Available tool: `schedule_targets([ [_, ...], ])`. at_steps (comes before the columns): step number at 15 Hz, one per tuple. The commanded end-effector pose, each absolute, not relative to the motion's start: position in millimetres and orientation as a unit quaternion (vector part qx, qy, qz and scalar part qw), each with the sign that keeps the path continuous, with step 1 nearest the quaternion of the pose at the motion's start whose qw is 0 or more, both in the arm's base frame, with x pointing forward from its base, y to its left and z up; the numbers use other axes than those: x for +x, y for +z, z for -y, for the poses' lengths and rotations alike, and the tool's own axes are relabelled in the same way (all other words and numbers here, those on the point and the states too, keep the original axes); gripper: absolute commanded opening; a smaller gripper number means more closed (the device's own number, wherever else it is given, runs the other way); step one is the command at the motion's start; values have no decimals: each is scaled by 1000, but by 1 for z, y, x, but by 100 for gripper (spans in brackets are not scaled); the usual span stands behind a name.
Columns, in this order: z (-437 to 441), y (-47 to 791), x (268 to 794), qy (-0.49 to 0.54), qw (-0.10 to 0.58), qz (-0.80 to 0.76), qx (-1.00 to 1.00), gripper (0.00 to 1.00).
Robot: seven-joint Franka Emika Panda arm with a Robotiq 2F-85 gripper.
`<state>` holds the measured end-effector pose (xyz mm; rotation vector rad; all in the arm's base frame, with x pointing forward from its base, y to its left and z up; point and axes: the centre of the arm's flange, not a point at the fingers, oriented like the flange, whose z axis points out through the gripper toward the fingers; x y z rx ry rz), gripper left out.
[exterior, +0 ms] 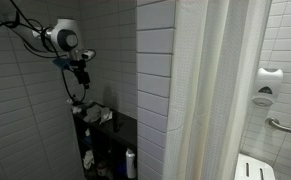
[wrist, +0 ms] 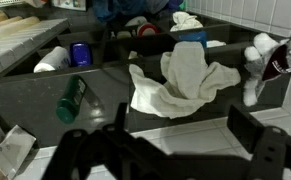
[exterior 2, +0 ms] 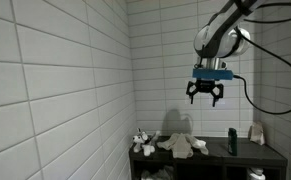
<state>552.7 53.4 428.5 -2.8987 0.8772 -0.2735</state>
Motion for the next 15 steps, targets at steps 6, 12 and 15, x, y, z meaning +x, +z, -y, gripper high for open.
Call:
schedule_targets([
  [6, -11, 424, 581, -110, 118, -394, -905, 100],
  [12, 2, 410, 585, -106, 127, -420, -892, 100],
  [15, -1, 402, 585, -101, 121, -418, -895, 100],
])
